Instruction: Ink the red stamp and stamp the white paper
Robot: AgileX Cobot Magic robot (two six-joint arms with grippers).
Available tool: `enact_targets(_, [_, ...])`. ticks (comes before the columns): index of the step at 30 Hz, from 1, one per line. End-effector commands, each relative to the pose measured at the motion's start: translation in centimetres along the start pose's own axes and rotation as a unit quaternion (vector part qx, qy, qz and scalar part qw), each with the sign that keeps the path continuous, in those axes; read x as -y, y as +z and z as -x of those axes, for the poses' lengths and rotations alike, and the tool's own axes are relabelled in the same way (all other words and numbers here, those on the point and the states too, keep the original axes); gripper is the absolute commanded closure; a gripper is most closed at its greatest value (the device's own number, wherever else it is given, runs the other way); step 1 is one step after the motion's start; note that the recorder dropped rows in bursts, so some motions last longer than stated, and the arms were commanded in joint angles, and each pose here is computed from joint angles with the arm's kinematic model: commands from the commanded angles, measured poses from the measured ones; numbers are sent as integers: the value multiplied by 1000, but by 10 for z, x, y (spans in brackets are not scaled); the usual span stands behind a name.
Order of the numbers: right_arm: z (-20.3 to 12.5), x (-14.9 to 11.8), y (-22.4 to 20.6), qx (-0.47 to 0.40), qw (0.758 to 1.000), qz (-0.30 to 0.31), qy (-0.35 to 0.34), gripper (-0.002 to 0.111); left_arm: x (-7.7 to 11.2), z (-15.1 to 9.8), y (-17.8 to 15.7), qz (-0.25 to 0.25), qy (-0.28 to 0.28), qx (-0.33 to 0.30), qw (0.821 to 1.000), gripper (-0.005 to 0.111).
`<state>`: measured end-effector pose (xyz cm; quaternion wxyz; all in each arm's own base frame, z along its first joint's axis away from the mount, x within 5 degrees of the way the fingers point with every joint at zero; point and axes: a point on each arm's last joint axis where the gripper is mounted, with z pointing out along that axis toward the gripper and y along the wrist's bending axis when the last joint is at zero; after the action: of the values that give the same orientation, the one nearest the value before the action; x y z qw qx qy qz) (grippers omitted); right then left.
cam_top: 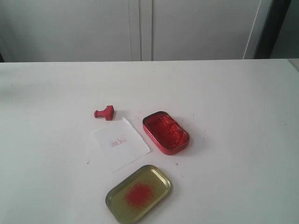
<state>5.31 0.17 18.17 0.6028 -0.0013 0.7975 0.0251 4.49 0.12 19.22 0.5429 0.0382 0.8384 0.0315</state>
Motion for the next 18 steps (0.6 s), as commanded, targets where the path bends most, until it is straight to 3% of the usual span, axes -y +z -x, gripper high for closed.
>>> enact_targets(1, [0, 0, 0, 7, 1000, 0, -3, 108, 0, -4, 0, 0, -2, -7, 1000, 107])
enact_targets(18, [0, 0, 0, 7, 1000, 0, -3, 108, 0, -3, 0, -1, -2, -5, 1000, 107])
